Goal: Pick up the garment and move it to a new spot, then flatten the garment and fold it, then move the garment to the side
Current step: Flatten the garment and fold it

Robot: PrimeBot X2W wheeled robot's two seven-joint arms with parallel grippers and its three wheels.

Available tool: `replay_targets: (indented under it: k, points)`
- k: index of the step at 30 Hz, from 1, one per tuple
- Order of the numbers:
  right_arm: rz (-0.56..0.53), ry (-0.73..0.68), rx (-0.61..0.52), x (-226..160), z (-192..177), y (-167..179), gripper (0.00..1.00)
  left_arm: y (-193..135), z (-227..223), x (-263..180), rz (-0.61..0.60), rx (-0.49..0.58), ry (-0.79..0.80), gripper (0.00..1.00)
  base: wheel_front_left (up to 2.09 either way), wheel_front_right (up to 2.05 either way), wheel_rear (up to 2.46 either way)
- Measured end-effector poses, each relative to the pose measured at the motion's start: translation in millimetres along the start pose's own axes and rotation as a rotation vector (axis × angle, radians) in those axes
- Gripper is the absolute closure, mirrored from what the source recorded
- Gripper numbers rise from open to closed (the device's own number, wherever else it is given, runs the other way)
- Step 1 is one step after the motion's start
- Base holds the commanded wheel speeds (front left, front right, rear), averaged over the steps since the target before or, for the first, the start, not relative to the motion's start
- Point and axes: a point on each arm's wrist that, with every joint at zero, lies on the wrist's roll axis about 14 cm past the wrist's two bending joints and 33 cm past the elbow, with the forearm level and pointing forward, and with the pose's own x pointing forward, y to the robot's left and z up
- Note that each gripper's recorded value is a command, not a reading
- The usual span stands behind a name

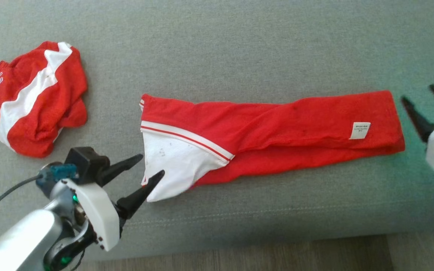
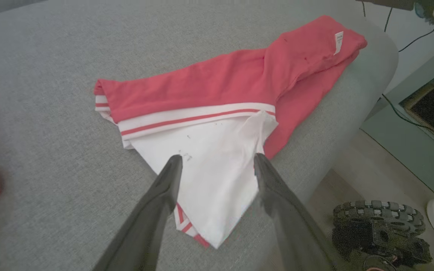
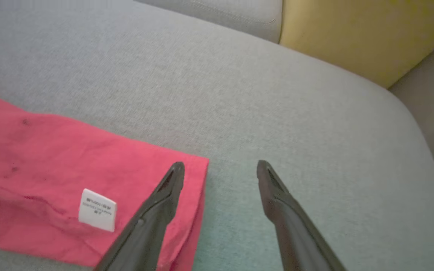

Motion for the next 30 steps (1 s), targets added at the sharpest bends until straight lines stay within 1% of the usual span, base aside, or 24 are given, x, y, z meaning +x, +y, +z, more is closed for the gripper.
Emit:
replay_targets:
  k: [3,5,8,11,13,16,20,22,23,25,28,30]
  points:
    - [-0.057,-0.063,-0.012,-5,19,-17,0.00,4,12,0,0.022,0.004,-0.055,0.00,0.00,0.00,0.00]
    - [-0.085,-0.147,0.009,-7,37,-19,0.00,8,27,0,0.054,-0.002,-0.125,0.00,0.00,0.00,0.00]
    - [-0.088,-0.292,0.055,-9,64,-5,0.00,14,58,0,0.117,-0.037,-0.284,0.00,0.00,0.00,0.00]
    - [-0.099,-0.414,0.112,-16,81,8,0.00,26,80,-4,0.204,-0.086,-0.428,0.00,0.00,0.00,0.00]
    - [-0.115,-0.481,0.149,-22,86,13,0.00,34,93,-9,0.260,-0.128,-0.518,0.00,0.00,0.00,0.00]
    - [-0.135,-0.548,0.212,-29,87,23,0.00,38,105,-13,0.315,-0.177,-0.602,0.00,0.00,0.00,0.00]
    - [-0.137,-0.555,0.271,-34,73,43,0.00,48,114,-22,0.406,-0.268,-0.699,0.00,0.00,0.00,0.00]
    - [-0.139,-0.539,0.273,-36,63,50,0.00,49,115,-28,0.445,-0.257,-0.733,0.00,0.00,0.00,0.00]
    - [-0.146,-0.528,0.287,-37,58,52,0.00,50,113,-30,0.462,-0.268,-0.746,0.00,0.00,0.00,0.00]
    - [-0.154,-0.513,0.317,-38,49,56,0.00,44,102,-29,0.466,-0.264,-0.737,0.00,0.00,0.00,0.00]
    - [-0.159,-0.496,0.327,-37,41,61,0.00,42,83,-29,0.492,-0.293,-0.717,0.00,0.00,0.00,0.00]
    - [-0.160,-0.490,0.330,-36,39,62,0.00,43,78,-31,0.503,-0.280,-0.709,0.00,0.00,0.00,0.00]
